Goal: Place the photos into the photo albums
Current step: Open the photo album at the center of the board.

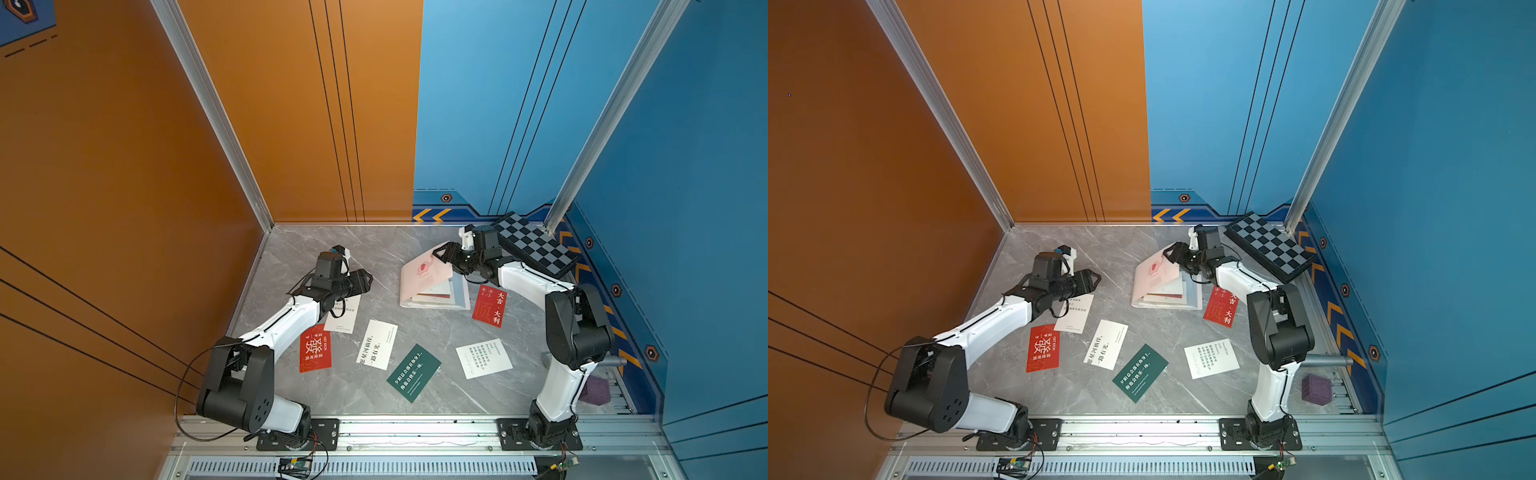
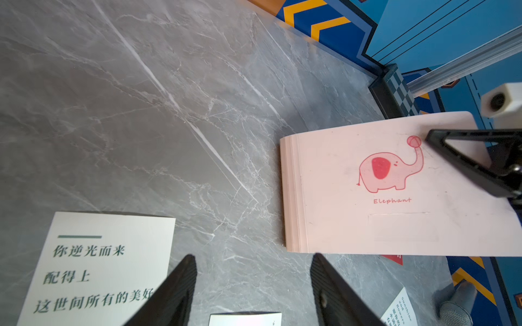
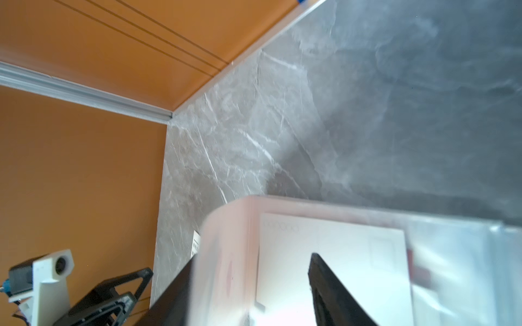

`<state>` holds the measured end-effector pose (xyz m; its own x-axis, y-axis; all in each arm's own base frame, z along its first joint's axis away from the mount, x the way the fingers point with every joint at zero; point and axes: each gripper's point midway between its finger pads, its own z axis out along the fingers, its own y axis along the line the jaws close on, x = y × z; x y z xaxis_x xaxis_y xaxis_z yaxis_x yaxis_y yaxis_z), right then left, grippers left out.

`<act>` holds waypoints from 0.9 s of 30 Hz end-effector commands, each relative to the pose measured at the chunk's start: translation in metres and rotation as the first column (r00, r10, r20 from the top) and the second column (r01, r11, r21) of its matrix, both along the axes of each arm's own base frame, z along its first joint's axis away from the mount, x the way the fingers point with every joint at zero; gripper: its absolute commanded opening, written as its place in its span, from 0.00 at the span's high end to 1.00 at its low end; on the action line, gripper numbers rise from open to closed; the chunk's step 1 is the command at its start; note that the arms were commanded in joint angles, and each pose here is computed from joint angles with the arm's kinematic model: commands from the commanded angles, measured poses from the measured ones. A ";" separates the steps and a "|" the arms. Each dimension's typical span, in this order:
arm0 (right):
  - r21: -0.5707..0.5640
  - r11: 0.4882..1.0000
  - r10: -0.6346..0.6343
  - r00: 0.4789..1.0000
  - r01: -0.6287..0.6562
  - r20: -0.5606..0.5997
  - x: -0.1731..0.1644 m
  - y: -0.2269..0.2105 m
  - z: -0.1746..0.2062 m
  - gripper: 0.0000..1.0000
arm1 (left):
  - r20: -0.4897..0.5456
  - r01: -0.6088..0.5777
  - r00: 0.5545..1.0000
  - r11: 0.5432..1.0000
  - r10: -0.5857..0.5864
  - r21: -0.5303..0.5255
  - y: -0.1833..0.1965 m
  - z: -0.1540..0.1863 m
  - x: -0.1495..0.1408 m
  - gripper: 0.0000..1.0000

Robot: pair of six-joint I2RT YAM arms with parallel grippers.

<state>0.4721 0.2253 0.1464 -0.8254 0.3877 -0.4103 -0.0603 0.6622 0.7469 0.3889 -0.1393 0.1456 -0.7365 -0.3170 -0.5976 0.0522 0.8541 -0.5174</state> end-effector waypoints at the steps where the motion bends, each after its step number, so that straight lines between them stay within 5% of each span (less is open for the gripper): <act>1: 0.069 0.989 0.127 0.991 -0.130 0.042 -0.016 0.046 0.017 0.38 | 0.040 -0.007 0.999 1.000 0.008 -0.025 0.004 0.015 -0.004 0.34; 6: 0.102 0.972 0.199 0.974 -0.210 0.107 -0.010 0.094 0.054 0.20 | 0.127 0.062 0.990 0.997 -0.056 -0.049 -0.009 0.049 -0.015 0.33; 9: 0.121 0.957 0.248 0.959 -0.264 0.136 -0.011 0.128 0.070 0.00 | 0.184 0.065 0.981 0.997 -0.057 -0.037 -0.009 0.068 -0.026 0.33; 18: 0.235 0.922 0.294 0.951 -0.308 0.092 0.007 0.201 0.046 0.00 | 0.283 0.044 0.958 0.999 -0.048 0.020 -0.002 0.098 -0.058 0.35; 27: 0.240 0.935 0.273 0.962 -0.260 -0.022 0.014 0.209 -0.011 0.07 | 0.193 0.094 0.976 0.995 -0.100 0.039 -0.031 0.071 -0.050 0.42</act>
<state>0.4810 0.4368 0.1399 -0.9276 0.2055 -0.3119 -0.1991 0.4347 0.8783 0.3347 -0.1664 0.2306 -0.6000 -0.2581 -0.7572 0.2576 0.8338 -0.4883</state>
